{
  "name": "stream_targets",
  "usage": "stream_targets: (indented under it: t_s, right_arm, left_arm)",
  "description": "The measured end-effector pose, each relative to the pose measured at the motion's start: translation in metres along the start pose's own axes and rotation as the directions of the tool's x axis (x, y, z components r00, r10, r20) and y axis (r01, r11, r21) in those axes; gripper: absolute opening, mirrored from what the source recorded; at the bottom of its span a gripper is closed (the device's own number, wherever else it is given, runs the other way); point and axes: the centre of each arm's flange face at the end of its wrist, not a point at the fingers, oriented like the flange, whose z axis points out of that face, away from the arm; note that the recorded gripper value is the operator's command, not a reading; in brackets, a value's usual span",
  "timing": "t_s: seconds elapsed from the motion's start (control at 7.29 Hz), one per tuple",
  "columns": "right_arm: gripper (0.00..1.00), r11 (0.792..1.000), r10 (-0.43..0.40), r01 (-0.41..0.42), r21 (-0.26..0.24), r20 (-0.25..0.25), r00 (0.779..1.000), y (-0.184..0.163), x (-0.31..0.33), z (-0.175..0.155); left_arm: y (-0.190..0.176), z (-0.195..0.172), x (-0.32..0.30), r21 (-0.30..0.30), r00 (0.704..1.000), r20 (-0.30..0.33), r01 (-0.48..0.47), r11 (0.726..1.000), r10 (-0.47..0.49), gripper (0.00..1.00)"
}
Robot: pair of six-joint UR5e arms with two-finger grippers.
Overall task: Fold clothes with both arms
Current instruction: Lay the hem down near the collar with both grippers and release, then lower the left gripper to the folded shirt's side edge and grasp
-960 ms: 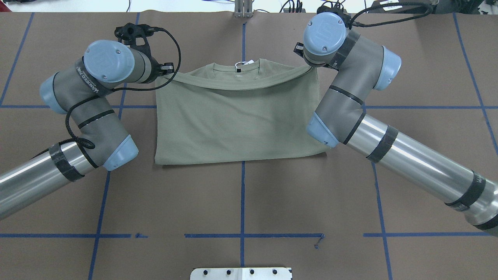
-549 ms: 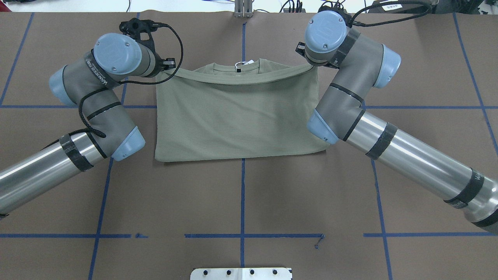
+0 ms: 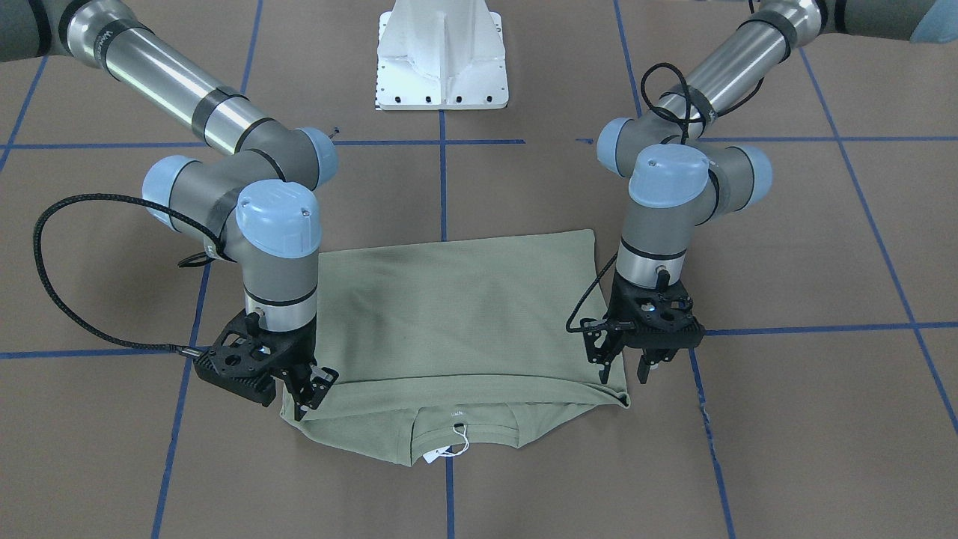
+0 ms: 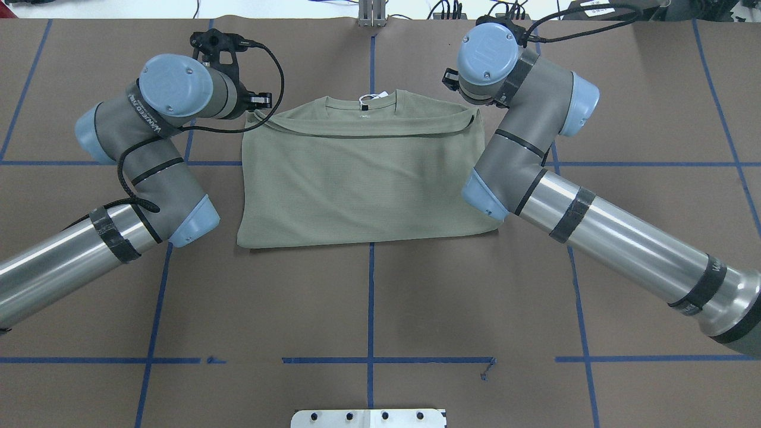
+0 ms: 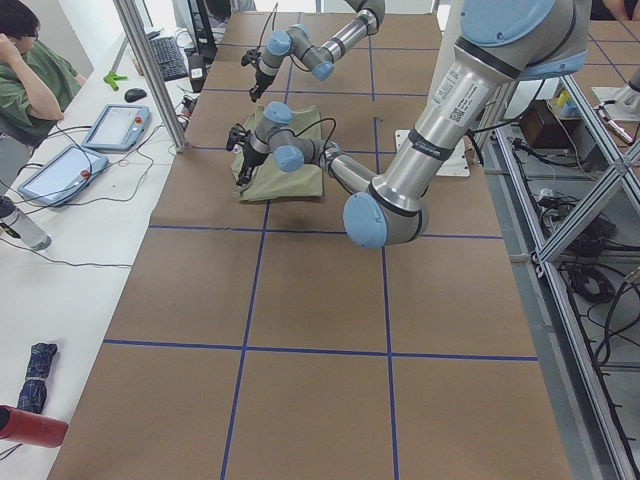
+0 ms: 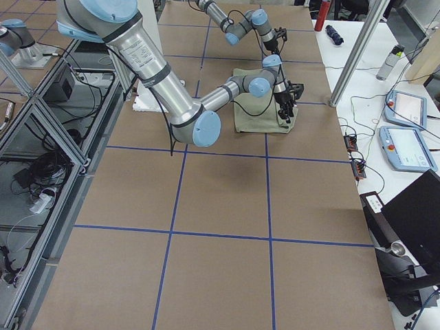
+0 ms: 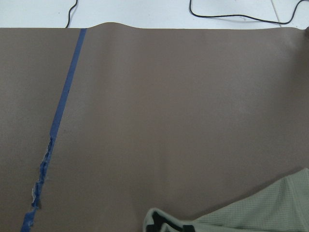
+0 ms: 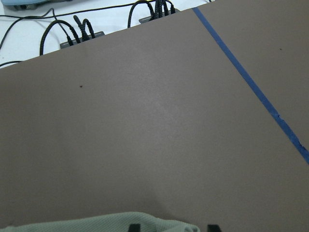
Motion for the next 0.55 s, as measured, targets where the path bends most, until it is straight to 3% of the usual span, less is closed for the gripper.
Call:
stream_targets:
  t_s: [0.27, 0.41, 0.55]
  right_arm:
    - [1.00, 0.995, -0.079, 0.083, -0.052, 0.065, 0.995, -0.003, 0.015, -0.023]
    - [1.00, 0.993, -0.095, 0.100, -0.059, 0.089, 0.991, -0.001, 0.024, -0.034]
    - [1.00, 0.992, -0.100, 0.107, -0.060, 0.101, 0.990, 0.000, 0.029, -0.040]
  left_arm:
    - [0.028, -0.037, -0.019, -0.017, 0.993, -0.112, -0.037, 0.999, 0.035, 1.00]
    - [0.051, -0.058, -0.033, -0.034, 0.986, -0.167, -0.014, 0.999, 0.008, 0.96]
    - [0.082, -0.070, -0.042, -0.069, 0.976, -0.211, 0.041, 0.997, -0.055, 0.82]
